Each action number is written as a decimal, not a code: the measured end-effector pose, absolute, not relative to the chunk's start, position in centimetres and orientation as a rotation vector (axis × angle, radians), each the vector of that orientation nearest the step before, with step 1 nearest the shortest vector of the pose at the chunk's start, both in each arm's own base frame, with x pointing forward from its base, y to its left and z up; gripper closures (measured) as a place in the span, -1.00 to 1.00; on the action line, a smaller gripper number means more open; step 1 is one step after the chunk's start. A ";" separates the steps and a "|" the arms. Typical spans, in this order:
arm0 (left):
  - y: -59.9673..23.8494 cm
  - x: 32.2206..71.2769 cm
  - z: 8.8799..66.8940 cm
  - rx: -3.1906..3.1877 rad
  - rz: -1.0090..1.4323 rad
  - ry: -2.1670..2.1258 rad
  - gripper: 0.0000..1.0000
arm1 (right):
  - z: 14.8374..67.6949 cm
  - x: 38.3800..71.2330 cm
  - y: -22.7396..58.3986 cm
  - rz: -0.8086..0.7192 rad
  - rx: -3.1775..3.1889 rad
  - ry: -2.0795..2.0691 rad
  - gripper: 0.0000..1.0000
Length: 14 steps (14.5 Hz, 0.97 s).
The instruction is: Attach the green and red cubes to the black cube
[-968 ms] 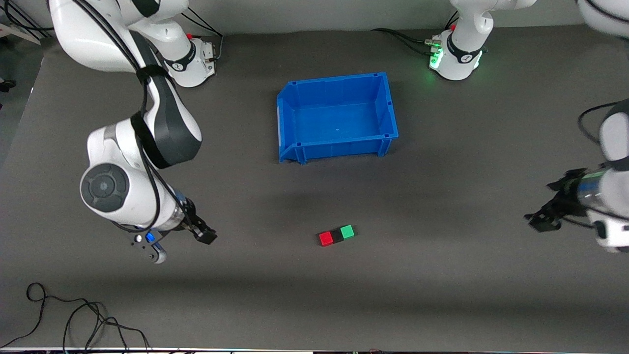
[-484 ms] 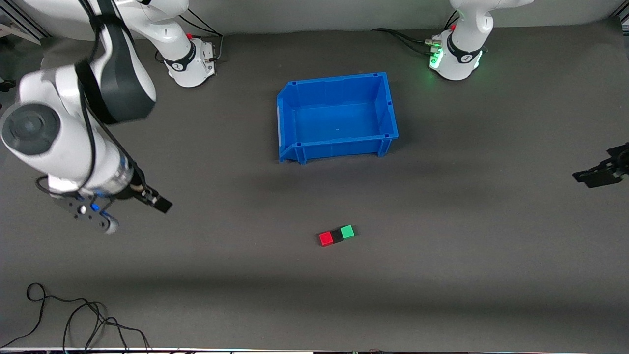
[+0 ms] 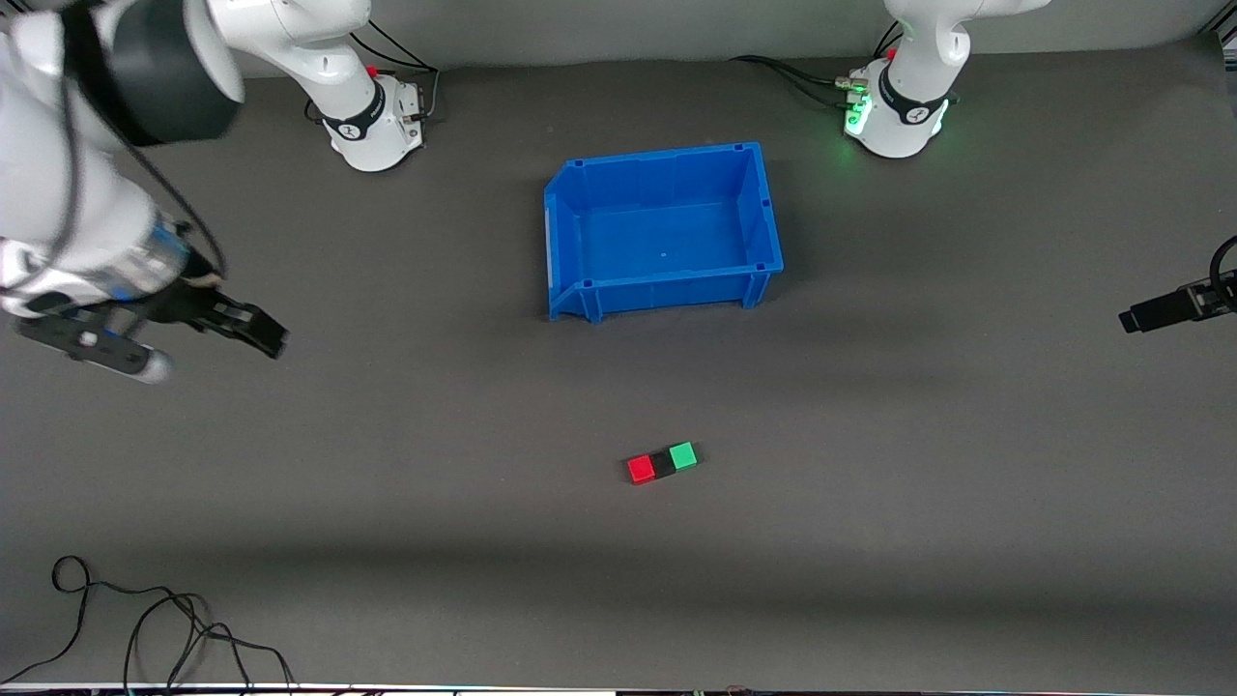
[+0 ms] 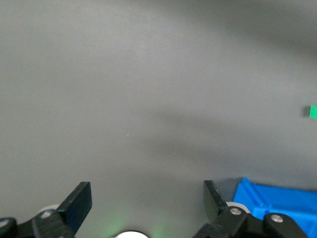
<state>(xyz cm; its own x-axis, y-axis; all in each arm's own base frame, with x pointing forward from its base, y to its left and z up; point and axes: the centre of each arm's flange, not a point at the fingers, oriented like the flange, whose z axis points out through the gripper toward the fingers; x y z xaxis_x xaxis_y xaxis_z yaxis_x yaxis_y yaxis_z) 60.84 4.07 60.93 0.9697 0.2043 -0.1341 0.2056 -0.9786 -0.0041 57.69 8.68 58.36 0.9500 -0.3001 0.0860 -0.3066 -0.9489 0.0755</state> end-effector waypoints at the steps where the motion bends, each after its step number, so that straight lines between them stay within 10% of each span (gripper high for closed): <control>1: 4.1 60.8 60.9 3.112 -0.212 0.259 -1.00 | 59.0 57.1 7.0 0.114 3.027 -0.405 -1.00; 14: 1.0 55.4 61.5 3.158 -0.084 0.069 -1.00 | 62.6 54.7 2.3 0.047 3.185 -0.196 -1.00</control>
<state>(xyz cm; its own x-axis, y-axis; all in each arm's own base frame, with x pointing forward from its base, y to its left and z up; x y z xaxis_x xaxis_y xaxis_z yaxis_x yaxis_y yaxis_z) 55.42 1.03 61.51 0.9976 0.0444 -0.0525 0.0434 -0.9989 -0.0193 54.74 2.34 62.61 0.9920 -0.1233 0.0266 -0.1218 -0.9912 -0.0510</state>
